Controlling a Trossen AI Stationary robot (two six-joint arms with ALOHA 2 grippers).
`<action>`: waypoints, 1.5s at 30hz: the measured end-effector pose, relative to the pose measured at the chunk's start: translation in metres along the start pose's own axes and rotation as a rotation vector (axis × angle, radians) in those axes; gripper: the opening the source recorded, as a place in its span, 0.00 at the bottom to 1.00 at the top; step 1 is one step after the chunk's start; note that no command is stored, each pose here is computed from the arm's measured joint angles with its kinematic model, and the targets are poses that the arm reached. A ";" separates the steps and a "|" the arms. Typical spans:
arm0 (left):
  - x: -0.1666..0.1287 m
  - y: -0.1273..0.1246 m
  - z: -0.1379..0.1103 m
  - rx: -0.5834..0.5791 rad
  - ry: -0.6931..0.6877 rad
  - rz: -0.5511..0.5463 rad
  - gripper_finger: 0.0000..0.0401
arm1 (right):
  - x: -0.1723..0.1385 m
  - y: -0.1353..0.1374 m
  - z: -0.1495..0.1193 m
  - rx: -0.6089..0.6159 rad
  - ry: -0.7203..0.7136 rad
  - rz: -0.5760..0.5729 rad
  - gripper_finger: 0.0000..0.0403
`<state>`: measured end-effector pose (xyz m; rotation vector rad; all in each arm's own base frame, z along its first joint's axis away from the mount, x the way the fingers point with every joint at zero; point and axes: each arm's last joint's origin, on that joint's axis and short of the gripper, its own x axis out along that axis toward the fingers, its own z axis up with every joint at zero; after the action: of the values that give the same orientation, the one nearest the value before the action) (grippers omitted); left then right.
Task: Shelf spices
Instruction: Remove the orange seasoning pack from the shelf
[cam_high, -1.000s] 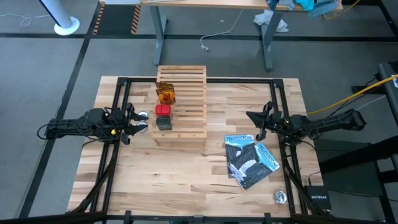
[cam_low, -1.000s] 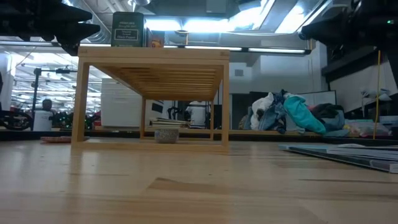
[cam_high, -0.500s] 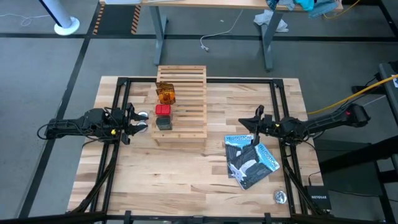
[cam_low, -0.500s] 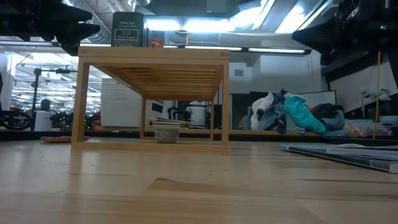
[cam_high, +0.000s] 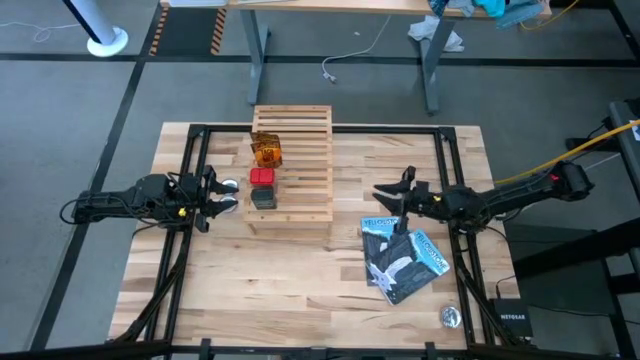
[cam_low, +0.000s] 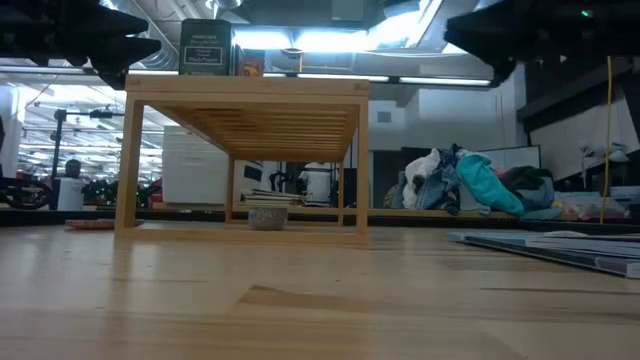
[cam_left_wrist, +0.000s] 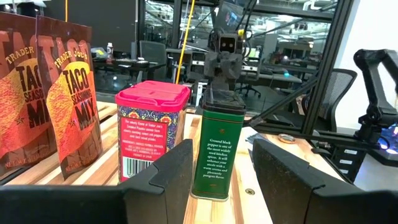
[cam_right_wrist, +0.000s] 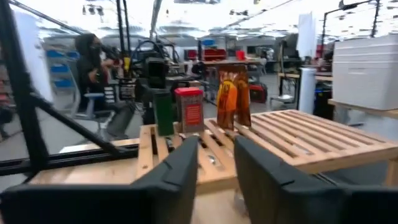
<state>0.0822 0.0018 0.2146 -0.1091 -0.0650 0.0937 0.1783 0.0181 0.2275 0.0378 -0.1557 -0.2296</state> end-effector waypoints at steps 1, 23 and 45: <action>0.000 0.000 0.000 0.000 0.000 0.000 0.40 | 0.006 0.002 0.003 -0.009 0.010 -0.016 0.33; 0.000 0.000 -0.001 0.001 0.009 0.001 0.40 | 0.178 -0.033 0.029 -0.175 0.252 0.011 0.45; -0.007 0.005 -0.037 0.046 0.388 0.041 0.40 | 0.254 -0.065 0.018 -0.169 0.230 0.158 0.45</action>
<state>0.0771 0.0019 0.1773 -0.0815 0.3266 0.1137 0.4052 -0.1038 0.2796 -0.1157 0.0896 -0.0788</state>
